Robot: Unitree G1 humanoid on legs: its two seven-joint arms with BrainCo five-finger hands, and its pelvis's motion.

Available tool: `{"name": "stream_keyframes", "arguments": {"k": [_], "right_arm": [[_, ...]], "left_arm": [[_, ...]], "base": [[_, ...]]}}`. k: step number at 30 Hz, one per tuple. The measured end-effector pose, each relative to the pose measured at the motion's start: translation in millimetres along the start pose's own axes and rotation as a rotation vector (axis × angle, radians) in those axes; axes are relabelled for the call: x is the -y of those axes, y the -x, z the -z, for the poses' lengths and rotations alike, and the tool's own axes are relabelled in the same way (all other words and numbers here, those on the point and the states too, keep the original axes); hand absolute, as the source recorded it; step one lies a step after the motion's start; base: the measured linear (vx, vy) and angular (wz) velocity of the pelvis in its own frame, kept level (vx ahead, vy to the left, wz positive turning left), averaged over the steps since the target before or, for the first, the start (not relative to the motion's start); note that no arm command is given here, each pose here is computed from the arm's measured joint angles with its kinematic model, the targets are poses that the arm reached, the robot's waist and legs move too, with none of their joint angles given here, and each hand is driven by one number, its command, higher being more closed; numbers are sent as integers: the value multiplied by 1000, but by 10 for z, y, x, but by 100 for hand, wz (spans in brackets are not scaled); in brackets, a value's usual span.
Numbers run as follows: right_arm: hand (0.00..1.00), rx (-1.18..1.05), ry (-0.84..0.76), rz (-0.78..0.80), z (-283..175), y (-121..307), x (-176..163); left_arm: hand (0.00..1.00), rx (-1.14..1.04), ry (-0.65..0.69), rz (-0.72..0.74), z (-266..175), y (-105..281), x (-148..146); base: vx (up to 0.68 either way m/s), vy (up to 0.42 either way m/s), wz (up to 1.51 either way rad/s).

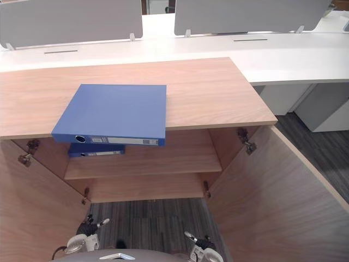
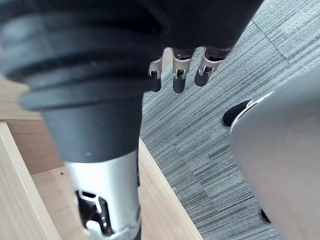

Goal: Walk over to the cabinet, pick up the folder, carry it to the office cabinet, place the folder inside the office cabinet, then close the office cabinet door

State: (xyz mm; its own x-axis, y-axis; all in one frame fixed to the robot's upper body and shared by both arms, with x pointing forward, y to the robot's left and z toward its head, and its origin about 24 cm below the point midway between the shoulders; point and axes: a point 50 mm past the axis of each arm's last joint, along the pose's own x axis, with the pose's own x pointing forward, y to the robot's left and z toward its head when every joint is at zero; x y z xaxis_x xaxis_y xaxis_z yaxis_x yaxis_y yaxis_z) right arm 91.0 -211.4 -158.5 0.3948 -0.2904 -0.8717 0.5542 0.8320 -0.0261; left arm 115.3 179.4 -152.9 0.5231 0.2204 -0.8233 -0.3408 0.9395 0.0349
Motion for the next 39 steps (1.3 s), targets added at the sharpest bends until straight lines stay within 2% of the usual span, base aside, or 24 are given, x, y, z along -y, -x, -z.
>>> {"name": "stream_keyframes", "arguments": {"k": [5,9,12,18,25,33,36,39], "right_arm": [[0,-5,19,13,-19,-17,-6],[0,-3,32,16,-16,-14,-45],[0,-6,30,14,-1,-10,-59],[0,3,51,0,-4,-3,-85],[0,18,55,-11,-20,6,-104],[0,-5,69,-4,78,29,-47],[0,0,81,-11,86,31,-58],[0,-11,91,-12,114,31,-52]], "left_arm": [[0,83,-43,-50,-154,12,-131],[0,372,-41,-105,-754,121,-290],[0,540,-33,-125,-1030,303,-371],[0,815,24,-132,-1447,656,-366],[0,1010,62,-138,-1713,955,-352],[0,1277,113,-65,-1986,1454,-217],[0,1363,34,-44,-2069,1603,-137],[0,1441,-59,-83,-2138,1713,-113]], "base": [[-41,-6,10],[1,26,15],[61,20,2],[67,-12,9],[-13,-27,0],[-47,-5,-2],[-50,-4,0],[-58,-7,-1]]}}
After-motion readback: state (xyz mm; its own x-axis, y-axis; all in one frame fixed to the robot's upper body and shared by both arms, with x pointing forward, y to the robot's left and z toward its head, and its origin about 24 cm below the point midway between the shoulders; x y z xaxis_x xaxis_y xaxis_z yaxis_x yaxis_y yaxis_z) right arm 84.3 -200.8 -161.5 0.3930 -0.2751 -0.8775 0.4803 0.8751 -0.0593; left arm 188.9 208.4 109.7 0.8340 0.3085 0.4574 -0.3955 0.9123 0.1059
